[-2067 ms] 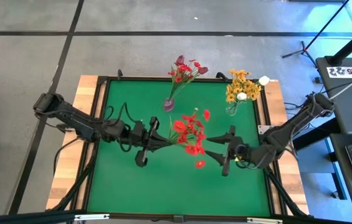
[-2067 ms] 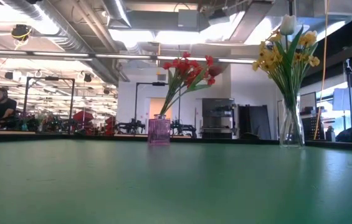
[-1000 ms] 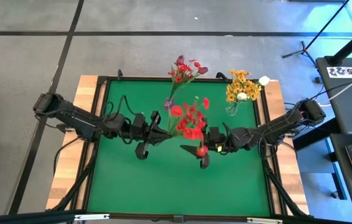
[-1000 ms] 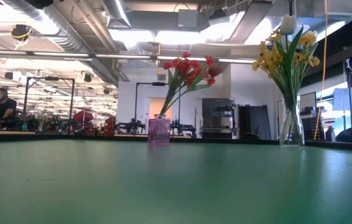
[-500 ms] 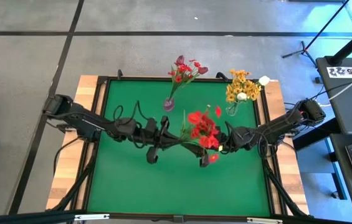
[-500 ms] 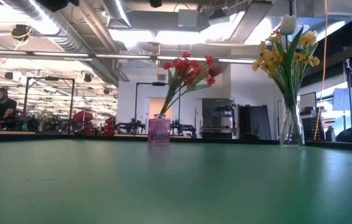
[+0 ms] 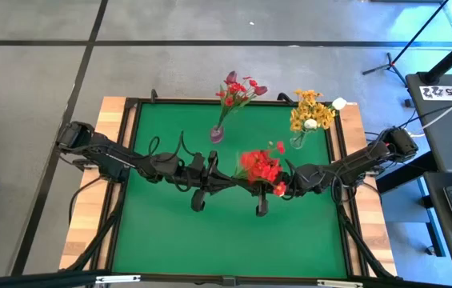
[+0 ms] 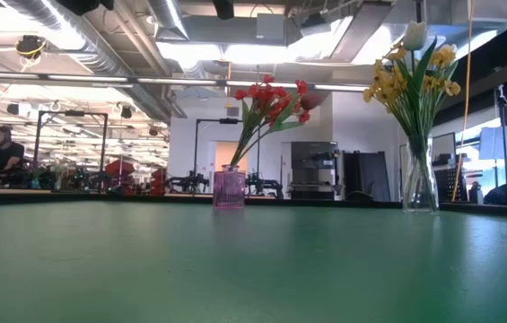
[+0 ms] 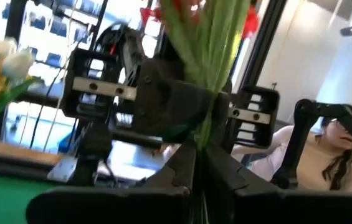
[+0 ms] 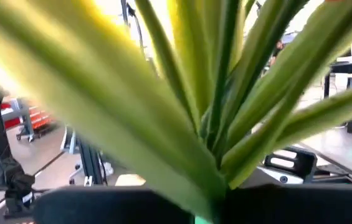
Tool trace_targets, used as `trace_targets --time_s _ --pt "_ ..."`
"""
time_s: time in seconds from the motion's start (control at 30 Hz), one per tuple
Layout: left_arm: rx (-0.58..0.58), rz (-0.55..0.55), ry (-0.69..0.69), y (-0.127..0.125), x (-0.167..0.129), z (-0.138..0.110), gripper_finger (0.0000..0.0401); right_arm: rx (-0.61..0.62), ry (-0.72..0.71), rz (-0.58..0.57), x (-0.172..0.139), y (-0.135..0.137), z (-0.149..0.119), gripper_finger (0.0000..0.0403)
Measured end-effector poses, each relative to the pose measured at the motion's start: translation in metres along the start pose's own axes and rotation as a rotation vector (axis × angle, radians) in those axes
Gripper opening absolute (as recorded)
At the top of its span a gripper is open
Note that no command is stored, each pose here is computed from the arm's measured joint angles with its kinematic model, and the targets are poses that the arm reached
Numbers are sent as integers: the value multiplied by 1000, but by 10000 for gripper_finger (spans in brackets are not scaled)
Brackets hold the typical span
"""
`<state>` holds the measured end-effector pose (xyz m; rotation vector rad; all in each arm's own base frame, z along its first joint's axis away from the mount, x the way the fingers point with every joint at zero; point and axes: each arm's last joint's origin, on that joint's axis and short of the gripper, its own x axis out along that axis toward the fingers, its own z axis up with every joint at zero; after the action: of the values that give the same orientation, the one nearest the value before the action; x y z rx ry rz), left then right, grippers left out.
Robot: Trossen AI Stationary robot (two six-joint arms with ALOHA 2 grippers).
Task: Sort flowers into vase by color
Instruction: Put the red flowers into the pink vase
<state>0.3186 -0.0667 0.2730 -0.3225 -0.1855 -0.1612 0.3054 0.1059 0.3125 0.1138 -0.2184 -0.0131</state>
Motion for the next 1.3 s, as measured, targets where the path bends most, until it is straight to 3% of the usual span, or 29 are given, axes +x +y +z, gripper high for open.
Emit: trace_targets --time_s 0.27,0.37,0.5,0.87,1.3 --pt "1 77 211 4 -5 -13 80 -5 64 -7 0 -1 -6 26" --pt "4 90 250 2 -6 -6 104 -12 109 -14 -1 -1 -11 9" --pt "11 109 322 0 -5 -4 124 17 135 -17 -1 -1 -14 18" --pt "19 134 357 -7 3 11 132 40 195 12 -2 -1 -19 14" --pt "20 137 367 -6 3 10 131 50 199 29 -2 0 -20 12"
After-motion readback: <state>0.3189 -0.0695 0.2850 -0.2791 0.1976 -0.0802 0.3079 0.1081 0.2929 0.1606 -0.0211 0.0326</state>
